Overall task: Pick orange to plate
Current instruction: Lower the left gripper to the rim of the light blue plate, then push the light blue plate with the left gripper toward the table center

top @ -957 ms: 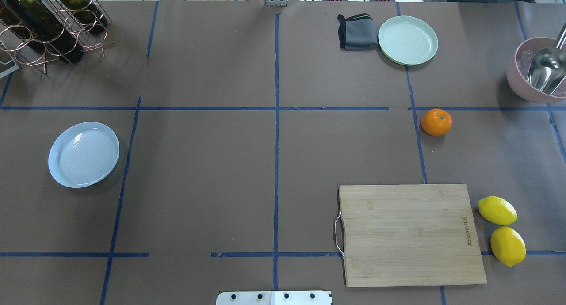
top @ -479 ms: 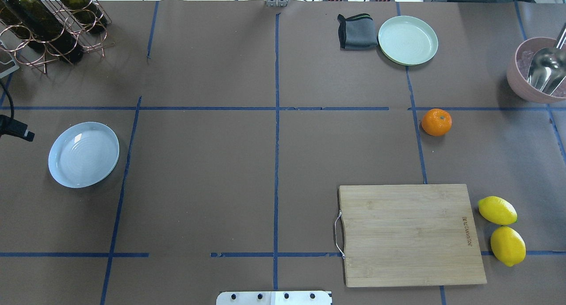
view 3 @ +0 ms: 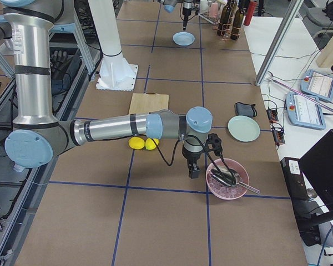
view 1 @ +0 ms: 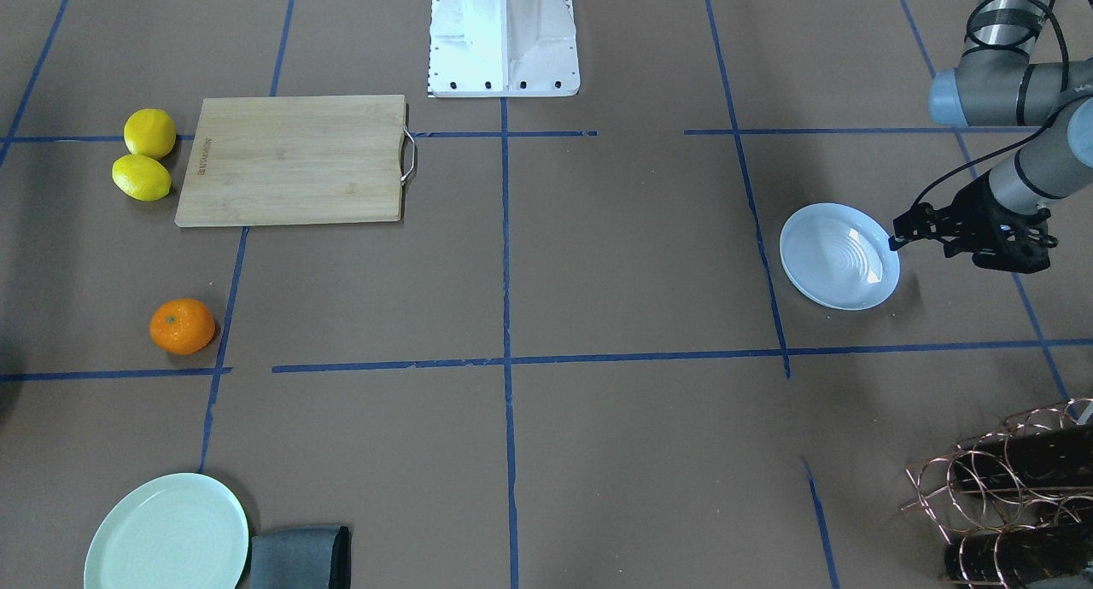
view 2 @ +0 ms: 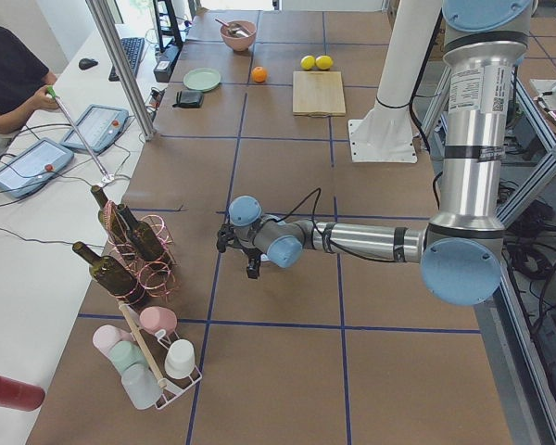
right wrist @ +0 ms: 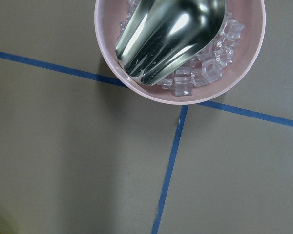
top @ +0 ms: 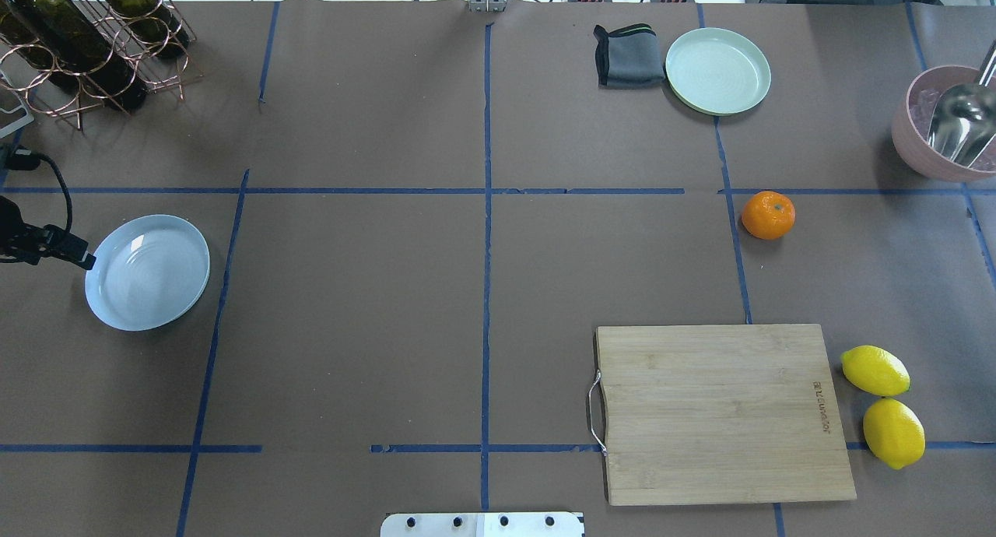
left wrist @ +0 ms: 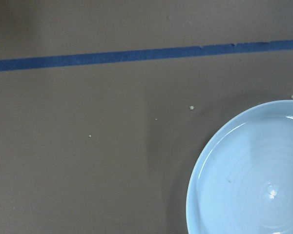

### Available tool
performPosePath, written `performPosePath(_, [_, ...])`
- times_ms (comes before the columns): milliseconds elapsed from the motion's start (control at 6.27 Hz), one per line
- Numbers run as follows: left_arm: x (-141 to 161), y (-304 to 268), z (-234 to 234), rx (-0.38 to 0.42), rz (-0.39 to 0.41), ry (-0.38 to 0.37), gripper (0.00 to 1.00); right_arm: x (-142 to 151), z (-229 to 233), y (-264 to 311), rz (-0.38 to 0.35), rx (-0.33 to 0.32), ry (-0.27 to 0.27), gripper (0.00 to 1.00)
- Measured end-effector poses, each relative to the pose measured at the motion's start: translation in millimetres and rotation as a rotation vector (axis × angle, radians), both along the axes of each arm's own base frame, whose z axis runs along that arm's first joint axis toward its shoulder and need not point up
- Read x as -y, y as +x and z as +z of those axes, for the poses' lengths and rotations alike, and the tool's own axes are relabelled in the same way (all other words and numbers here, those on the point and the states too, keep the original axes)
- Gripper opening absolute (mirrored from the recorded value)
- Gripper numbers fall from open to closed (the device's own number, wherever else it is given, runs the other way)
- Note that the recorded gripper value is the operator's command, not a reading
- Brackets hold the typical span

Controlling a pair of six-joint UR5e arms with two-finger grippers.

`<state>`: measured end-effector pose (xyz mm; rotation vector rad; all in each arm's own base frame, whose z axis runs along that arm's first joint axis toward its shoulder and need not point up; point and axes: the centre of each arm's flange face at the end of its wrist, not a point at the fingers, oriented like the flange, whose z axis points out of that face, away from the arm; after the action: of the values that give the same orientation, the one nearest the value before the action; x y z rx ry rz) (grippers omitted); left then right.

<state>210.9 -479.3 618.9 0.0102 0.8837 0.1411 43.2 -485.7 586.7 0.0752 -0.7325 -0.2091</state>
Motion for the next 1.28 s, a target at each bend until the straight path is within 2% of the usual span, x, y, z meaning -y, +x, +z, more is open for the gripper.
performPosePath(160, [-2,9,2,0.004,0.017,-0.001,0.82,0,2,-2,-0.004,0.0,-0.004,1.0])
performPosePath(319, [-3,13,3,0.007,0.025,0.002,0.64,0,4,-4,-0.008,0.0,-0.008,1.0])
performPosePath(479, [-4,15,3,0.008,0.03,0.005,0.58,0,4,-5,-0.011,-0.001,-0.009,1.0])
performPosePath(1117, [-5,22,4,0.009,0.043,0.006,0.58,1,5,-7,-0.013,-0.003,-0.01,1.0])
performPosePath(1277, [-3,26,3,0.008,0.048,0.008,0.06,1,5,-7,-0.013,-0.003,-0.01,1.0])
